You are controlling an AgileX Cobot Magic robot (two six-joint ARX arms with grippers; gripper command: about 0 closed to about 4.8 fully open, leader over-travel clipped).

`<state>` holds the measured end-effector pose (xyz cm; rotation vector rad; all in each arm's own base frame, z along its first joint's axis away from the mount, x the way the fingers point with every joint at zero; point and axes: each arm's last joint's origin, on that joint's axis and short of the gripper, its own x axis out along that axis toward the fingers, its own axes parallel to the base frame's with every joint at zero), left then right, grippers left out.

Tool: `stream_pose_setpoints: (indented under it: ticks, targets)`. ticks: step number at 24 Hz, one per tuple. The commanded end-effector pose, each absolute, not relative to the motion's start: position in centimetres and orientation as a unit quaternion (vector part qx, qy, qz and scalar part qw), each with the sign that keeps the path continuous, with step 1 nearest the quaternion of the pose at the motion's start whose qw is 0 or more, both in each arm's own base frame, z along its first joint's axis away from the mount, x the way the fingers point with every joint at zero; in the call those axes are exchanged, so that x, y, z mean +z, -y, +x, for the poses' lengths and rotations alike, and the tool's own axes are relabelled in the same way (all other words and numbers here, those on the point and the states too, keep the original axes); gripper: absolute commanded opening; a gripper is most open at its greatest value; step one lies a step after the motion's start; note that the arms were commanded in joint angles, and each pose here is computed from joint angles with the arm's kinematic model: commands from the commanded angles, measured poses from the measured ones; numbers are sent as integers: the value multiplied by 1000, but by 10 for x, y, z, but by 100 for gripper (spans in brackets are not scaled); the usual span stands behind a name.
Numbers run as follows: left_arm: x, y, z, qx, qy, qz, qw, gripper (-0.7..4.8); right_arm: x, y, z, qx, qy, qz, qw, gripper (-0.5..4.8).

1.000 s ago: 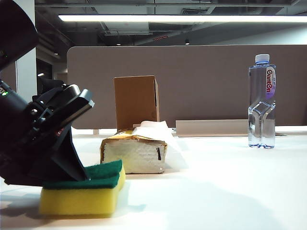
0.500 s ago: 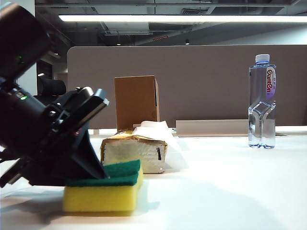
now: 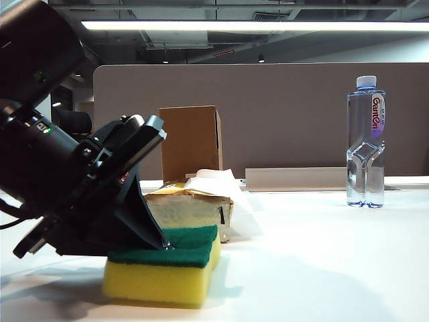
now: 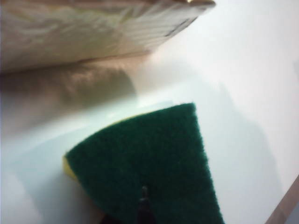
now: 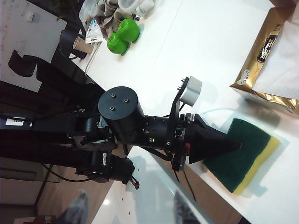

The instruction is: Move the sponge from left to right to wipe the table, avoiding obstacles on the table, and finally reaching the bottle of mineral water.

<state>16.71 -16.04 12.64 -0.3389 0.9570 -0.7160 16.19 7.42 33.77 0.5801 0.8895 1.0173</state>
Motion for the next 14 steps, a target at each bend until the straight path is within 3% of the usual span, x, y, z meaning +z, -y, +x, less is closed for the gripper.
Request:
stream_pose_setpoints:
  ticks: [1, 4, 11, 14]
  targets:
    - [127, 161, 168, -334, -442, -159, 817, 12, 340, -74, 161, 471, -398, 261, 743, 234]
    - [128, 161, 168, -332, -439, -159, 820, 94, 340, -74, 161, 471, -398, 261, 743, 234]
    - [129, 161, 169, -335, -432, -162, 822, 135, 341, -74, 160, 472, -397, 261, 743, 234]
    - [129, 161, 169, -334, -433, -165, 821, 209, 341, -74, 160, 473, -397, 261, 742, 234]
